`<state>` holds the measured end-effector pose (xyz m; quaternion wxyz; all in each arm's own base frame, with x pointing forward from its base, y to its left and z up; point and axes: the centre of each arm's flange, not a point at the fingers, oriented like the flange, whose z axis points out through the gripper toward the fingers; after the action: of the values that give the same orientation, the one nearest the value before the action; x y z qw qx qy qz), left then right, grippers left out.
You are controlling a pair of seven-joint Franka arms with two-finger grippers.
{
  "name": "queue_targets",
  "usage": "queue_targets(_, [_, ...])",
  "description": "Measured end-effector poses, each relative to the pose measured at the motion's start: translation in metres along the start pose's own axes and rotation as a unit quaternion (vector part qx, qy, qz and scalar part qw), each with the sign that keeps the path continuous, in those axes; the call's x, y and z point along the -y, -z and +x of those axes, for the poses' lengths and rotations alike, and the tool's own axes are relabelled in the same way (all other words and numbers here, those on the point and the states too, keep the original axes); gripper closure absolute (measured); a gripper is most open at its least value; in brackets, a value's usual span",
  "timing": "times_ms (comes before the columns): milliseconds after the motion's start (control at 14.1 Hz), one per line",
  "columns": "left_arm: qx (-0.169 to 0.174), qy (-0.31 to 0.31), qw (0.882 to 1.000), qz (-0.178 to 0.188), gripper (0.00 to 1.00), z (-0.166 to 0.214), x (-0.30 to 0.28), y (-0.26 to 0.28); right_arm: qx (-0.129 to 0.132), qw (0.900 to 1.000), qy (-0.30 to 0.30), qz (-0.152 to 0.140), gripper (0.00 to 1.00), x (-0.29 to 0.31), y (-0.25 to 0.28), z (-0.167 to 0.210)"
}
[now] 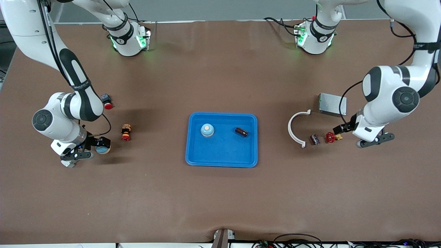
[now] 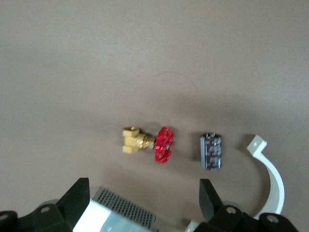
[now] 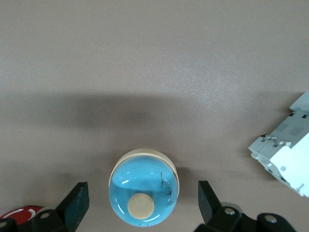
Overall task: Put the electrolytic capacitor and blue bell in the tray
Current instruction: 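Grasp the second button with the right gripper while the left gripper grasps capacitor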
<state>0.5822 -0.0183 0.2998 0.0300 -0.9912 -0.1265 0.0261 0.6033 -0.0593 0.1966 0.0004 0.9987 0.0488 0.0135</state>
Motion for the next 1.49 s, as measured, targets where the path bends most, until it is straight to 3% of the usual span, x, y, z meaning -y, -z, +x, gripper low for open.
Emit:
queue_targets(567, [0.000,0.141,0.990,-0.010,0.00,0.023,-0.087,-0.044,0.001,1.000,0.002,0.000,0.00,0.000,-0.002,-0.002])
queue_targets(993, [0.018,0.161,0.987,0.000,0.00,0.028,-0.086,-0.074,-0.005,1.000,0.003,-0.001,0.00,0.000,-0.002,-0.002])
queue_targets(1347, [0.067,0.161,0.984,0.033,0.00,0.015,-0.083,-0.094,-0.004,1.000,0.003,-0.001,0.00,0.000,-0.003,-0.003])
queue_targets(1489, [0.072,0.162,0.983,0.037,0.00,0.012,-0.086,-0.095,-0.004,1.000,0.003,-0.001,0.17,0.000,-0.003,-0.003])
